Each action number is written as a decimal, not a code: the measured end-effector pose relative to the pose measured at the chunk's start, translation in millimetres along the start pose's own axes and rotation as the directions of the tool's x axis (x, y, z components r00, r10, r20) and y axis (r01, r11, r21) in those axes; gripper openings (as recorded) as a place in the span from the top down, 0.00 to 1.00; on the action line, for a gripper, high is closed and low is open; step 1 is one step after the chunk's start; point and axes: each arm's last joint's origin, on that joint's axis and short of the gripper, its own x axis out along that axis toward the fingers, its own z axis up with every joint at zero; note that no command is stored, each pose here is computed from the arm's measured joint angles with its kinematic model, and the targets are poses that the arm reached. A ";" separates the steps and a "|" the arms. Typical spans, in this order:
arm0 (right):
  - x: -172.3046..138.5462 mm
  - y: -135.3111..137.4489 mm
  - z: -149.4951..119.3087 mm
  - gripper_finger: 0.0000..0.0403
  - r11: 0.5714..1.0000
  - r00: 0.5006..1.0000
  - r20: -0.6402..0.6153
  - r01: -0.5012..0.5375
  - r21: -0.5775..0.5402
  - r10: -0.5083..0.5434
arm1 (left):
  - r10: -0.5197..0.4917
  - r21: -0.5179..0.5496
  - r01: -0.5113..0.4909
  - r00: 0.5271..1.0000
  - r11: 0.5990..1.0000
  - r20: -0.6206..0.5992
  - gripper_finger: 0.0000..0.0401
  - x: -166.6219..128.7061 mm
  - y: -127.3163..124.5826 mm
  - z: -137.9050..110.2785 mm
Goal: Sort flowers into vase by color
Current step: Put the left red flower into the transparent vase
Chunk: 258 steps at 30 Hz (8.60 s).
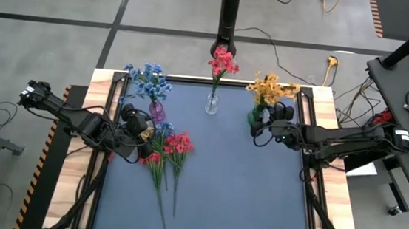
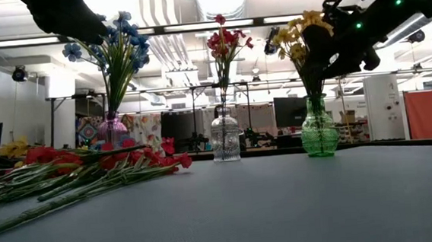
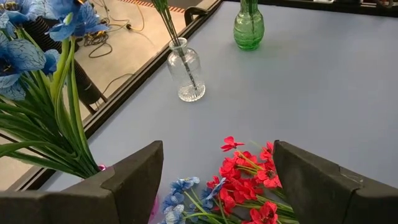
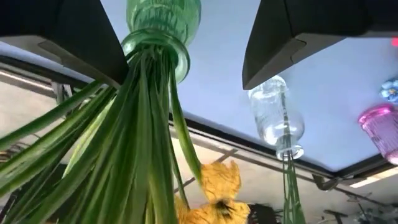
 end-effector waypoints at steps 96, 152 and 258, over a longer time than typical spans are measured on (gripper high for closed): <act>-45.3 47.2 -76.0 0.41 0.746 0.407 -0.735 -0.636 0.197 0.542 | -0.100 -0.405 -0.423 0.581 0.811 -0.808 0.30 47.8 -193.8 -67.9; -46.2 47.7 -76.6 0.42 0.740 0.472 -0.712 -0.664 0.101 0.520 | -0.208 -0.359 -0.160 0.578 0.919 -0.789 1.00 -38.8 -118.7 38.1; -37.2 181.2 6.1 0.95 0.638 0.623 0.182 -0.667 -0.385 0.761 | -0.583 0.162 0.572 0.706 0.804 0.402 1.00 130.2 -88.1 -5.2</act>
